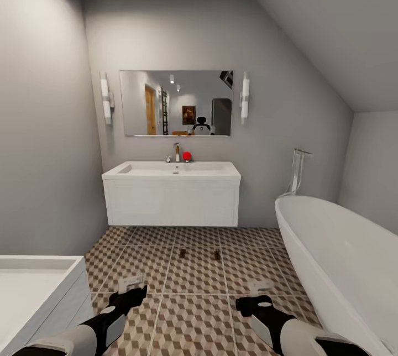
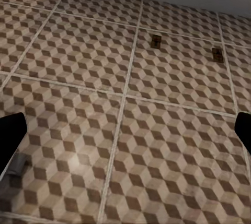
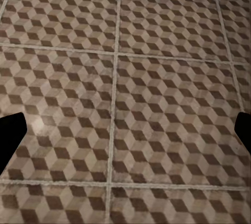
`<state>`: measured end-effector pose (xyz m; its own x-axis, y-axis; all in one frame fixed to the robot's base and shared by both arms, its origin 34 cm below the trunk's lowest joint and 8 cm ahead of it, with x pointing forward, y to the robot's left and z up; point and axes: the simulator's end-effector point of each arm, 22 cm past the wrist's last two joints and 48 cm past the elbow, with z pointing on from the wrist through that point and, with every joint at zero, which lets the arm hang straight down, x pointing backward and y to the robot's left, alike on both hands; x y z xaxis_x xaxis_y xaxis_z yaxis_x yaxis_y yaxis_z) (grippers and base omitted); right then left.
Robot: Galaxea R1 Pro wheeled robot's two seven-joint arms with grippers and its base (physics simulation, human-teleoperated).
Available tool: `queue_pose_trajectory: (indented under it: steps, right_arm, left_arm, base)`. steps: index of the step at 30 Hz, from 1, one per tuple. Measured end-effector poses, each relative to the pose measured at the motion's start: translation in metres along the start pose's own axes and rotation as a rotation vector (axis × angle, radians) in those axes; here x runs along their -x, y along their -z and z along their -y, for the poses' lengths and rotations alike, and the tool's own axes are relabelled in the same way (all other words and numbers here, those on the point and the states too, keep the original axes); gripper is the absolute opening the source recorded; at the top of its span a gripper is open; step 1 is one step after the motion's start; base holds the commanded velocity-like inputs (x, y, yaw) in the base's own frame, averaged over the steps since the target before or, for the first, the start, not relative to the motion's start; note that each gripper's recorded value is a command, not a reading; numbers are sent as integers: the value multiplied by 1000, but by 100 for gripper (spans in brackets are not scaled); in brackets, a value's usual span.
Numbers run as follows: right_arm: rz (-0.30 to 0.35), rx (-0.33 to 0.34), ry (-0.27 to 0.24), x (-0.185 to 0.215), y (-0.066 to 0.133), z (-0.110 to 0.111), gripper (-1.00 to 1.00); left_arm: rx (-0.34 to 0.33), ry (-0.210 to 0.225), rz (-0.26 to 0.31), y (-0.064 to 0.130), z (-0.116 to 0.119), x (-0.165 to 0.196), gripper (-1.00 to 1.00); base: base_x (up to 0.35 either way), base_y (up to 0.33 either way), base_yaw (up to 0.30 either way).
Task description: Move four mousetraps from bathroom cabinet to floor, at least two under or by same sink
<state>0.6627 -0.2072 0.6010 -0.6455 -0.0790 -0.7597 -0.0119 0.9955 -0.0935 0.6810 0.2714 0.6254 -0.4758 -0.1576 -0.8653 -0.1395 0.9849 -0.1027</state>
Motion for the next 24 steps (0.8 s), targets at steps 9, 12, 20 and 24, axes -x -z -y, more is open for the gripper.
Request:
queue_pose_trajectory:
  steps: [9,12,20,24]
  right_arm:
    - [-58,-9,2,-32,11,8,100]
    - [-70,-11,3,-36,15,9,100]
    - [-97,-13,5,-46,26,10,100]
    - [-108,-13,5,-48,31,11,100]
  left_arm:
    - [11,-4,-60,16,-6,-29,100]
    - [14,-5,-70,20,-6,-31,100]
    - [22,-8,-96,31,-10,-37,100]
    - [23,-9,-109,37,-12,-41,100]
  base:
    - [0,0,0]
    - [0,0,0]
    - [0,0,0]
    - [0,0,0]
